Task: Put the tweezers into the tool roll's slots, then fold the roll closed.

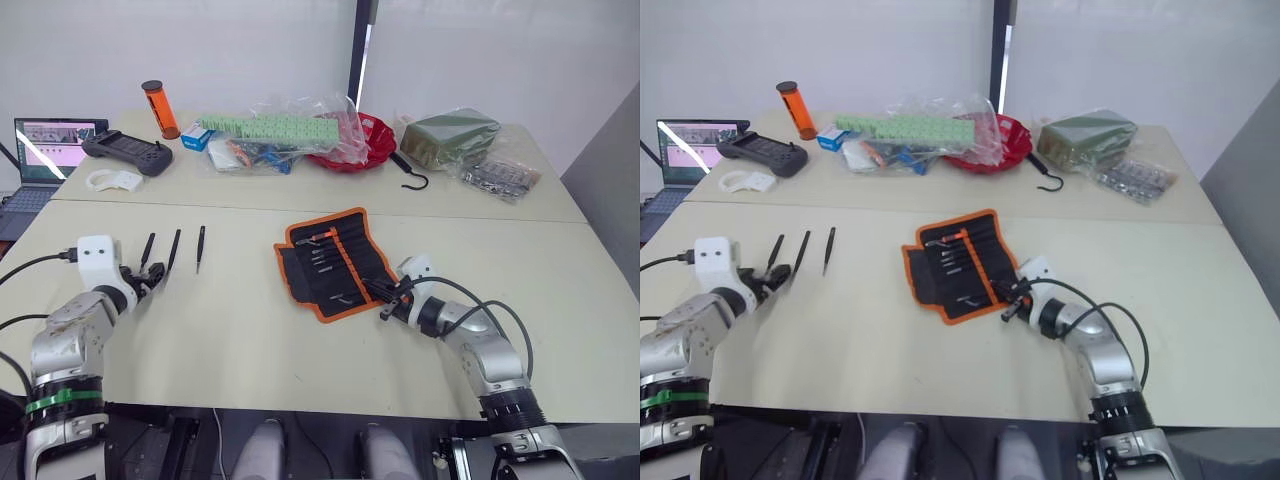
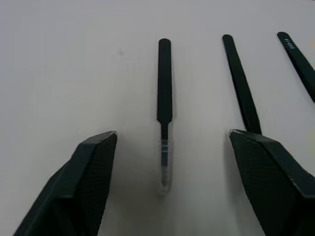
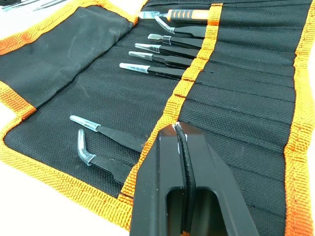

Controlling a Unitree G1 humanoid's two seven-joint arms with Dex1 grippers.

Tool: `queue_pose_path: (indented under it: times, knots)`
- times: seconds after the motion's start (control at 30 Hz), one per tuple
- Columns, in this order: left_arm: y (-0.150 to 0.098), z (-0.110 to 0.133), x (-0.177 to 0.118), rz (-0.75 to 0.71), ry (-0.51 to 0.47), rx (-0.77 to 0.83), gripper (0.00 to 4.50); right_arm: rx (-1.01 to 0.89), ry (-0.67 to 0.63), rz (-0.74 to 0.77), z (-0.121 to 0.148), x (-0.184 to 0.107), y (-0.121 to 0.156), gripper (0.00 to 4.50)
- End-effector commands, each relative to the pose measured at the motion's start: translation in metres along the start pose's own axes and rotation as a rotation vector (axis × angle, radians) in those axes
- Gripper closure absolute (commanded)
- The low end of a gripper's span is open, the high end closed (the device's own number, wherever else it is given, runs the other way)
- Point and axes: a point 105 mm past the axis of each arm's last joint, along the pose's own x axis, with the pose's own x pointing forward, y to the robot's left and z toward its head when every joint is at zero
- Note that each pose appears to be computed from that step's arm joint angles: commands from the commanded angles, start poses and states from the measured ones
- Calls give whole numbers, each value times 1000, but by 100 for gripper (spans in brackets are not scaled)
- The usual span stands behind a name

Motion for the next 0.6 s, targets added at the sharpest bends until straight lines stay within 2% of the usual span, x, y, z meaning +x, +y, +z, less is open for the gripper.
queue_pose_path:
  times: [0.03, 0.27, 0.4, 0.6]
  knots:
    - [-2, 7, 5, -2, -10, -26, 221, -4, 31, 2, -6, -4, 1, 450]
    - [9, 1, 7, 29, 18, -49, 446, -12, 39, -12, -6, -6, -5, 450]
    - [12, 4, 5, 47, -7, -59, 446, -13, 41, -13, -6, -6, -6, 450]
    - [17, 26, -3, 57, -102, -43, 446, -14, 39, -10, -6, -4, -5, 450]
